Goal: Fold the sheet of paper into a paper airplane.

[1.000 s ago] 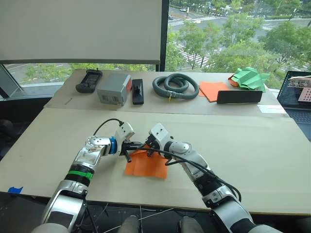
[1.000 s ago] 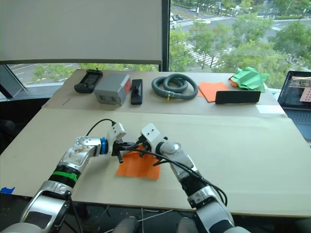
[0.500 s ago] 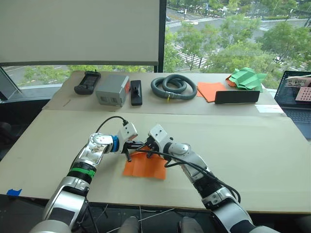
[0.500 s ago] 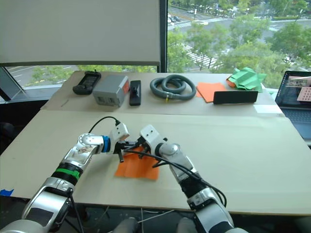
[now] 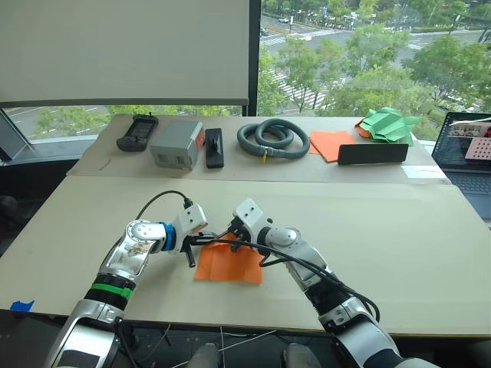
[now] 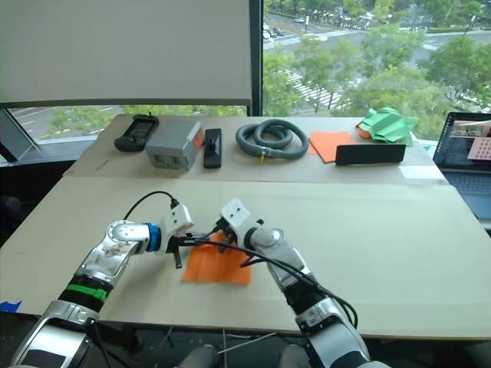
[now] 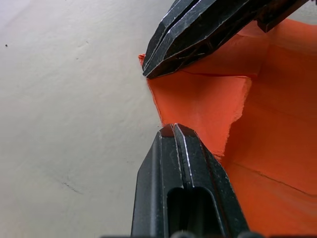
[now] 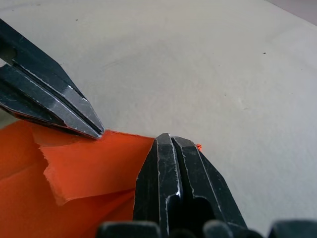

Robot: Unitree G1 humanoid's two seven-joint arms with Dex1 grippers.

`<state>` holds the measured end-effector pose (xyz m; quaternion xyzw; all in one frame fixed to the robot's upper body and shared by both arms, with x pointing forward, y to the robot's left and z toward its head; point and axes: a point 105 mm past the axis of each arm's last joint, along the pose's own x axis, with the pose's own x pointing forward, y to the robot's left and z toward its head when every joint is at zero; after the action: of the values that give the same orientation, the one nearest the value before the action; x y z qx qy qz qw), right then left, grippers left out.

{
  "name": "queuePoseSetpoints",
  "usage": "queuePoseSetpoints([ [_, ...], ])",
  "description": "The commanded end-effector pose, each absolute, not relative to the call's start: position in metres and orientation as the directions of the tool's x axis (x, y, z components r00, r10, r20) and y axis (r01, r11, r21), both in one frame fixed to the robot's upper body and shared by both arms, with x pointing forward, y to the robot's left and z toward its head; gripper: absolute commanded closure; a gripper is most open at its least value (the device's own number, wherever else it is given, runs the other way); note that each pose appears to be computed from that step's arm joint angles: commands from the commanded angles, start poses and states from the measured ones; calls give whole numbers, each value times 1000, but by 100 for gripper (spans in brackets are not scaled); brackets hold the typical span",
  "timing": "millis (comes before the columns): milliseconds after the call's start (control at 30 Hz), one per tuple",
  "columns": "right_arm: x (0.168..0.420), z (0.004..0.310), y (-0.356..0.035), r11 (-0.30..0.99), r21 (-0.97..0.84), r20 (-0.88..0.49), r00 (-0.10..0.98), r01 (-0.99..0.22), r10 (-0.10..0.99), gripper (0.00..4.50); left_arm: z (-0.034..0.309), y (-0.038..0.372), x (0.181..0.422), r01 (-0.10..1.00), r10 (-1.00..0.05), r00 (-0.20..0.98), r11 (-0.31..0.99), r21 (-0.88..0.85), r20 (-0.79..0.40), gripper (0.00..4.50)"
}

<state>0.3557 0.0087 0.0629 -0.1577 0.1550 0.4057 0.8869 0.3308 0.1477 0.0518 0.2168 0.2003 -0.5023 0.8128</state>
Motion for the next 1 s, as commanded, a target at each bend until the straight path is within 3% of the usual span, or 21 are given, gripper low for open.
queuePoseSetpoints([
  [33,352,52,9,613,-138,-444,602,-778,663,450,7,168,296,907,-673,308,421,-6,-672,449],
  [267,351,53,11,607,-137,-443,596,-783,669,450,1,190,277,887,-627,315,461,-14,-712,449],
  [567,350,53,12,598,-140,-440,591,-789,676,450,10,208,278,861,-600,370,508,20,-710,449],
  [733,351,74,10,601,-146,-365,608,-786,706,450,69,197,306,827,-684,501,559,60,-531,449],
  [867,351,104,4,628,-115,-267,632,-770,727,450,116,178,317,849,-790,500,528,21,-355,449],
  [1000,345,125,-6,644,-87,-201,646,-760,736,450,110,157,322,876,-825,454,482,-1,-336,449],
])
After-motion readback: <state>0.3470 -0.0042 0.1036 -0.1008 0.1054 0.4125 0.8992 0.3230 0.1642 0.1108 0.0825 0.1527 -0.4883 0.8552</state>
